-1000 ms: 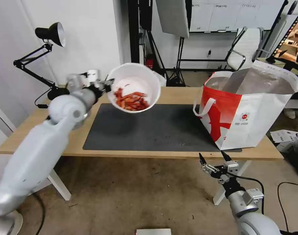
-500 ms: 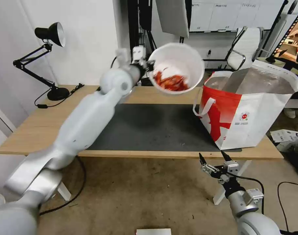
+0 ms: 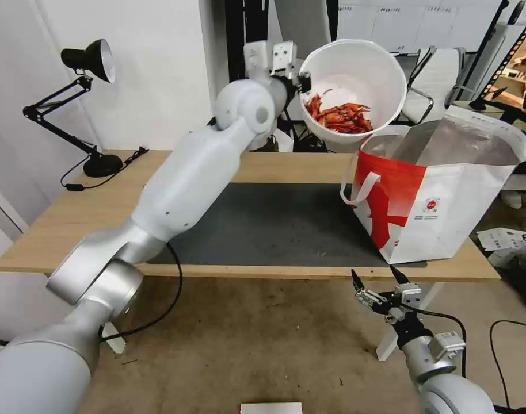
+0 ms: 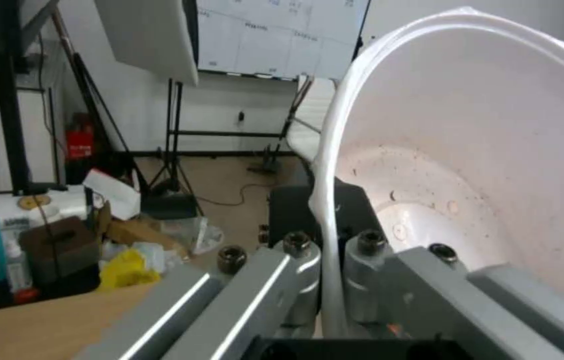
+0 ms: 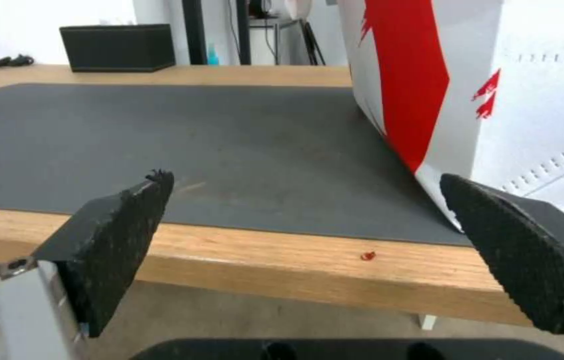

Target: Pick up the trash from the table and place it into the takeout bag.

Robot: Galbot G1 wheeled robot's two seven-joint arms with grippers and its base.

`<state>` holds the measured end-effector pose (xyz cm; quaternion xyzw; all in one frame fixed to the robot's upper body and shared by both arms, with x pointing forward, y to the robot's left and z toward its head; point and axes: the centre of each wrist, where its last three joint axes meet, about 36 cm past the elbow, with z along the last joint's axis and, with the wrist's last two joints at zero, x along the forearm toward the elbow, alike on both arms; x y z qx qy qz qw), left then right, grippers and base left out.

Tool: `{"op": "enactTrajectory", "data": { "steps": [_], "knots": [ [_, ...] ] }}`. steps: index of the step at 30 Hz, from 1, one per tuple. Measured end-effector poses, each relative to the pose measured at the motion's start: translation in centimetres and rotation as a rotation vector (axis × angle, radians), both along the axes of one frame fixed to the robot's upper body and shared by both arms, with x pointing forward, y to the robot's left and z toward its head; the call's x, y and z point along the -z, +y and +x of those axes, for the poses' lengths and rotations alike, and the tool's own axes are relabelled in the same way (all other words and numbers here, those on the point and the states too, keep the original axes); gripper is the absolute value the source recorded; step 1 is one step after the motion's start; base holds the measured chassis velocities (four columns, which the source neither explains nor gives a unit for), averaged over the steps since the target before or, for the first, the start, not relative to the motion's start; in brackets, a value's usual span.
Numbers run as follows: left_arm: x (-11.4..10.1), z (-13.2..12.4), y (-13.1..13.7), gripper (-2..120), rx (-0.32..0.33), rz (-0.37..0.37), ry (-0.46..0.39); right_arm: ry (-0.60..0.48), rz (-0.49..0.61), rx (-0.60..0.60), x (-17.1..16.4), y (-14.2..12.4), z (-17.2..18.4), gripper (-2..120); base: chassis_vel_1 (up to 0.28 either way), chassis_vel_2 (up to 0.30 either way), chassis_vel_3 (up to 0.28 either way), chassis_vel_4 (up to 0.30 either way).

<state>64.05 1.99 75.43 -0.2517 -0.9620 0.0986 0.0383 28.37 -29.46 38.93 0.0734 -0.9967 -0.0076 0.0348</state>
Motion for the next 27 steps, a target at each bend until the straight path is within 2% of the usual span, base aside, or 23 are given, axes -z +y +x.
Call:
{"op": "enactTrajectory", "data": {
  "steps": [1,5,8,12,20,25,27],
  "knots": [
    [0.0,0.0,0.0,0,0.0,0.0,0.0,0.0,0.0,0.0,0.0,0.0,0.0,100,0.0,0.0,0.0,0.0],
    [0.9,0.4,-3.3,0,0.003,0.023,-0.009,0.0,0.0,0.0,0.0,0.0,0.0,100,0.0,0.0,0.0,0.0],
    [1.5,0.6,-4.6,0,0.009,0.033,0.001,0.0,0.0,0.0,0.0,0.0,0.0,100,0.0,0.0,0.0,0.0],
    [2.0,0.6,-6.1,0,0.02,0.016,0.012,0.0,0.0,0.0,0.0,0.0,0.0,100,0.0,0.0,0.0,0.0],
    [1.9,0.2,-7.3,0,0.036,-0.016,-0.002,0.0,0.0,0.0,0.0,0.0,0.0,100,0.0,0.0,0.0,0.0],
    [3.0,0.4,-7.6,0,0.001,0.02,-0.097,0.0,0.0,0.0,0.0,0.0,0.0,100,0.0,0.0,0.0,0.0],
    [3.1,0.4,-7.7,0,0.003,0.022,-0.104,0.0,0.0,0.0,0.0,0.0,0.0,100,0.0,0.0,0.0,0.0]
  ]
}}
